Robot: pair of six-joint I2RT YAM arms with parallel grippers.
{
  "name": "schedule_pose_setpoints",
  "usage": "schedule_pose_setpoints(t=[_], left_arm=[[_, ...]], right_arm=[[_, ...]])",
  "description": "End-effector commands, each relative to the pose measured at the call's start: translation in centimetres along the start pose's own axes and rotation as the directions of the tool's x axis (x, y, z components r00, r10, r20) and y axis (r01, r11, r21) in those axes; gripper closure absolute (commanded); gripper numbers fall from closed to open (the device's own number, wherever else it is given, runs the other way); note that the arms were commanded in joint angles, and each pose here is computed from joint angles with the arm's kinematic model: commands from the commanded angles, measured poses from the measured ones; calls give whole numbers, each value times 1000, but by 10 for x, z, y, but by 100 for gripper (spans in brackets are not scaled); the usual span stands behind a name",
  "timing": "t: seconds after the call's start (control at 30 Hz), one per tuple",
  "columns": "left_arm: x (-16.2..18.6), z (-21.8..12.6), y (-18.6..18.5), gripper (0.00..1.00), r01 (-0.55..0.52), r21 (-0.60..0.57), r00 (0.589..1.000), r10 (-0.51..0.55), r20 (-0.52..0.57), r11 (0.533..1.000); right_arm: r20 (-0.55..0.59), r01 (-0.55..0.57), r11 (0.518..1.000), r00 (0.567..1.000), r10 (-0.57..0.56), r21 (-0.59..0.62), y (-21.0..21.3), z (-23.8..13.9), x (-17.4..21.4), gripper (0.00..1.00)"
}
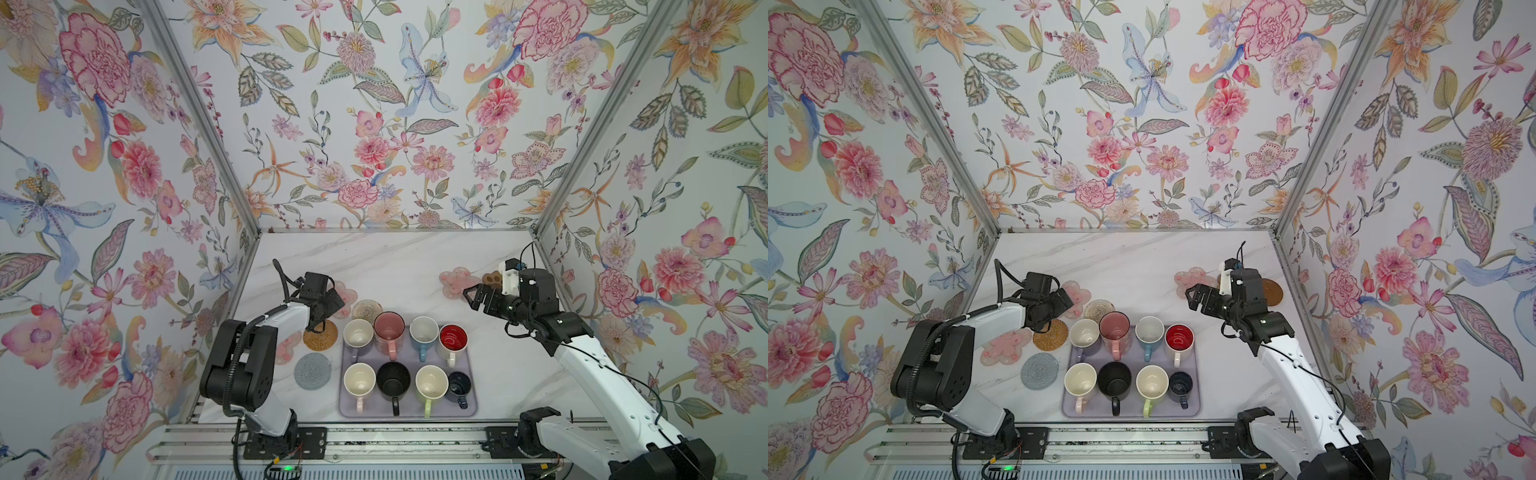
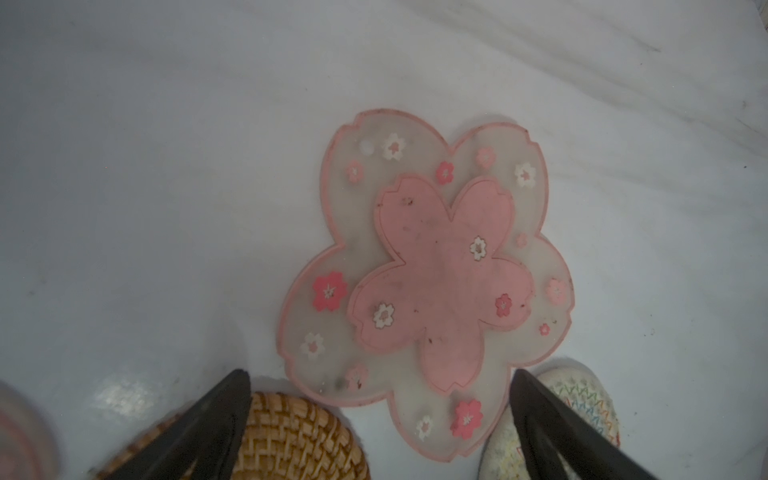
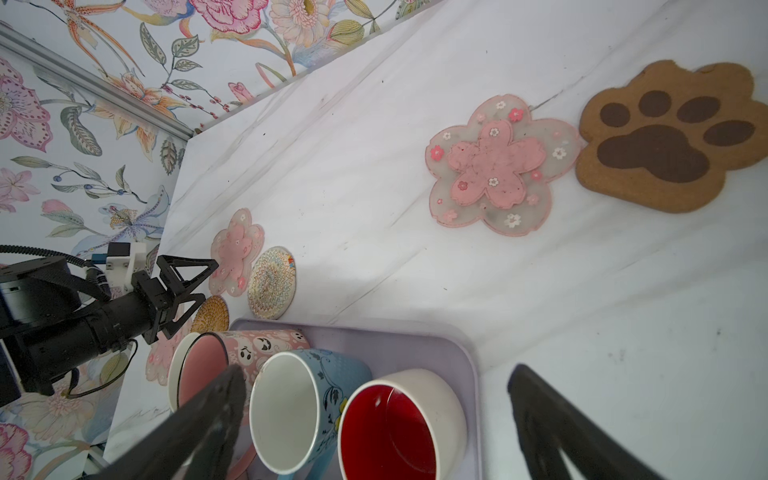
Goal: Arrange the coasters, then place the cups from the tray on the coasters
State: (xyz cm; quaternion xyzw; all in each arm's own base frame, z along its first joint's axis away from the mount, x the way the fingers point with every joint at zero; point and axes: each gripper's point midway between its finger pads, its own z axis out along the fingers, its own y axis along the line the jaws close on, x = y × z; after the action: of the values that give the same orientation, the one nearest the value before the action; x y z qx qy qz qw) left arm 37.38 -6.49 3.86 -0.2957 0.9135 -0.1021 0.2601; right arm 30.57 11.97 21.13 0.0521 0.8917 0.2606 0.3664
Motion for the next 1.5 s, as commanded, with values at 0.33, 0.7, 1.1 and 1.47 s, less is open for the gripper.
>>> schedule_pose_setpoints(t=[0.33,0.7,1.1,1.47], left_arm=[[-12,-1,1,1,31,-9,999,-31,22,999],[-13,-1,2,1,14,-22,1000,-13,19,1000],[-12,15,-5,1,16,-19,1000,-16,-13,1000],[-11,28,-9,1,-4,-23,999,3,-41,1000]], right_arm=[[16,-4,1000,1000,4,-6,-3,-1,-2,1],[18,-12,1000,1000,12,-1,-5,-1,-1,1],[30,-21,1000,999,21,-3,-7,-5,-4,1],[39,-36,999,999,36,1,-11,-8,-5,1]])
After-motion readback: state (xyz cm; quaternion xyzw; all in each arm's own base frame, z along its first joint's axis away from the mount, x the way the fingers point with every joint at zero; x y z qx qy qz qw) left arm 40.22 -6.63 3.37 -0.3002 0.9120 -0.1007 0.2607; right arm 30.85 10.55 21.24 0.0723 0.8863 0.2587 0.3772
